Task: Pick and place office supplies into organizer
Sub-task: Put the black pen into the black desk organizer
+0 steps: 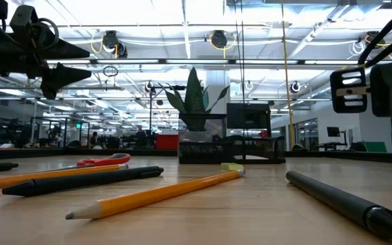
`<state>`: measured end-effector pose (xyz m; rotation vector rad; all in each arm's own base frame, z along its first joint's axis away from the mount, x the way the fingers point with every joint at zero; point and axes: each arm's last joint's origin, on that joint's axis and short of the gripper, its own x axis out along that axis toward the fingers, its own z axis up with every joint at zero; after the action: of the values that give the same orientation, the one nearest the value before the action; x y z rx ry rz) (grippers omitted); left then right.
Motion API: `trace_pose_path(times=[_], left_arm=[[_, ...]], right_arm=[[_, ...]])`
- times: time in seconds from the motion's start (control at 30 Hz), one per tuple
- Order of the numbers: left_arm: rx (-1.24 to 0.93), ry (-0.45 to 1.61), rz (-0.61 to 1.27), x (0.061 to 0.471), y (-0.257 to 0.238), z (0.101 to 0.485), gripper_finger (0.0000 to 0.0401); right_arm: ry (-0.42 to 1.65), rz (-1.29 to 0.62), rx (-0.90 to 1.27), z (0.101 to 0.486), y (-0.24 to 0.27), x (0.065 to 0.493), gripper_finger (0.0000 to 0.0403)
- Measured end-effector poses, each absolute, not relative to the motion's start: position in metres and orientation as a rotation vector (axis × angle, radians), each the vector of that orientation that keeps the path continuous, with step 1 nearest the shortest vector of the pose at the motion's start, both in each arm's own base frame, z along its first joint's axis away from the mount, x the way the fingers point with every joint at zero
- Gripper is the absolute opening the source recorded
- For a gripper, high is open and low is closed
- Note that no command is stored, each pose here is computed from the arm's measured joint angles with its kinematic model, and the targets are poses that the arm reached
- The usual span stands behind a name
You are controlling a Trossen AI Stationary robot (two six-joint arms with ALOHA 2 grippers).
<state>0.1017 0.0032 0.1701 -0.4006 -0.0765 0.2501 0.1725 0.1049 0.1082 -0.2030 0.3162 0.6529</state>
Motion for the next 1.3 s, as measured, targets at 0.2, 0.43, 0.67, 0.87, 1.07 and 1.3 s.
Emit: trace_pose_path(times=[0.2, 0.43, 0.67, 0.87, 1.07, 1.3], left_arm=[[-0.400, -0.077, 0.250, 0.102, 0.003, 0.170, 0.0255], [-0.400, -0.077, 0.250, 0.102, 0.003, 0.170, 0.0255], [-0.400, -0.077, 0.250, 0.102, 0.003, 0.170, 0.0255], [-0.400, -0.077, 0.251, 0.102, 0.003, 0.170, 0.0255], [-0.400, -0.078, 0.251, 0.102, 0.003, 0.170, 0.0255], [-0.399, -0.075, 0.251, 0.102, 0.003, 0.170, 0.0255]], right_arm=[[0.213, 0.670, -0.331, 0.113, 0.106, 0.174, 0.0088], [0.223, 0.648, -0.170, 0.117, 0.106, 0.175, 0.0088], [0.145, 0.656, -0.145, 0.125, 0.110, 0.175, 0.0091], [0.172, 0.811, -0.161, 0.120, 0.108, 0.175, 0.0095], [0.168, 0.887, -0.203, 0.119, 0.111, 0.187, 0.0096], [0.276, 0.956, -0.157, 0.117, 0.097, 0.204, 0.0138]])
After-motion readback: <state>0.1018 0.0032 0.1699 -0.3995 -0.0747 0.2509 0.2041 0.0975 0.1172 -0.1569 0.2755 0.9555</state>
